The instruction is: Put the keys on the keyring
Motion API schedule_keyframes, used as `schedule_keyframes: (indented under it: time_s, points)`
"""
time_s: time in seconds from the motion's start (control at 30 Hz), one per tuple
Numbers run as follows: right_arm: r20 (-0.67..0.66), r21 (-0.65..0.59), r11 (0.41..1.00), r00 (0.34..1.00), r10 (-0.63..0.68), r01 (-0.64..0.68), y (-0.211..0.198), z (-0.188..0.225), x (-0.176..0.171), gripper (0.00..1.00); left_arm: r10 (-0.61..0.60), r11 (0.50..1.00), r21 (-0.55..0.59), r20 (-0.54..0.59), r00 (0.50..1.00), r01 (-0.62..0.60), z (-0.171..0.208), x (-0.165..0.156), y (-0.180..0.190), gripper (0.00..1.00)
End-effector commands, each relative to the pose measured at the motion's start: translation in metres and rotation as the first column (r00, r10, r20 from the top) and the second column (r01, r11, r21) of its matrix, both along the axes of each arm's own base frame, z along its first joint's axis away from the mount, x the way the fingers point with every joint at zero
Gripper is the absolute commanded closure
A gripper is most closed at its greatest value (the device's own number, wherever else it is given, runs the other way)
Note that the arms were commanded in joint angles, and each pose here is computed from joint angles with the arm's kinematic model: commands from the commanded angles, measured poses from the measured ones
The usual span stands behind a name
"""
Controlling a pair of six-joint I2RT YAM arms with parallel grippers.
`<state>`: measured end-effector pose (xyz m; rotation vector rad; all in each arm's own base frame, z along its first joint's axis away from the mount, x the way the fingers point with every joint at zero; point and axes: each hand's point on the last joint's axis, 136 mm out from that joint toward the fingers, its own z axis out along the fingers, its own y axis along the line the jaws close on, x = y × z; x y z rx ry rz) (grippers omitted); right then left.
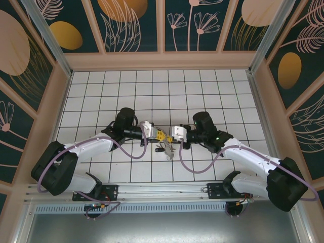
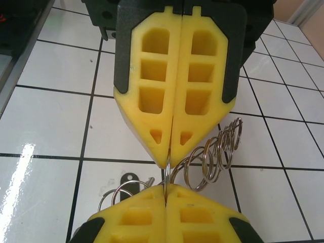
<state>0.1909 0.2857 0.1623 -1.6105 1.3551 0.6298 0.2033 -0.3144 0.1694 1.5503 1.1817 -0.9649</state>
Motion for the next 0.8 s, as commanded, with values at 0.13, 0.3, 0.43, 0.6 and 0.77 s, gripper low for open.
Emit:
schedule_keyframes:
  time_s: [0.13, 0.3, 0.43, 0.6, 0.77]
  points:
    - [-0.009, -0.095, 0.995, 0.999, -0.041, 0.04, 0.0, 0.006, 0.007, 1.0, 0.027, 0.997, 0.077, 0.063, 0.998, -0.032, -0.001, 0.006, 0.004, 0.76]
    - [-0.014, -0.136, 0.988, 0.997, -0.07, 0.067, 0.004, 0.012, 0.012, 1.0, 0.049, 0.996, 0.069, 0.059, 0.997, -0.053, -0.003, 0.01, 0.003, 0.75]
    - [-0.03, -0.184, 0.979, 0.995, -0.091, 0.084, 0.011, 0.011, 0.017, 1.0, 0.06, 0.996, 0.062, 0.058, 0.997, -0.063, 0.0, 0.015, 0.001, 0.76]
    - [-0.034, -0.206, 0.971, 0.991, -0.13, 0.121, 0.019, 0.009, 0.026, 1.0, 0.056, 0.997, 0.051, 0.059, 0.997, -0.059, 0.001, 0.014, 0.0, 0.9]
    - [-0.033, -0.17, 0.978, 0.991, -0.131, 0.124, 0.023, 0.015, 0.028, 1.0, 0.047, 0.997, 0.053, 0.079, 0.996, -0.052, 0.0, 0.01, 0.003, 1.0]
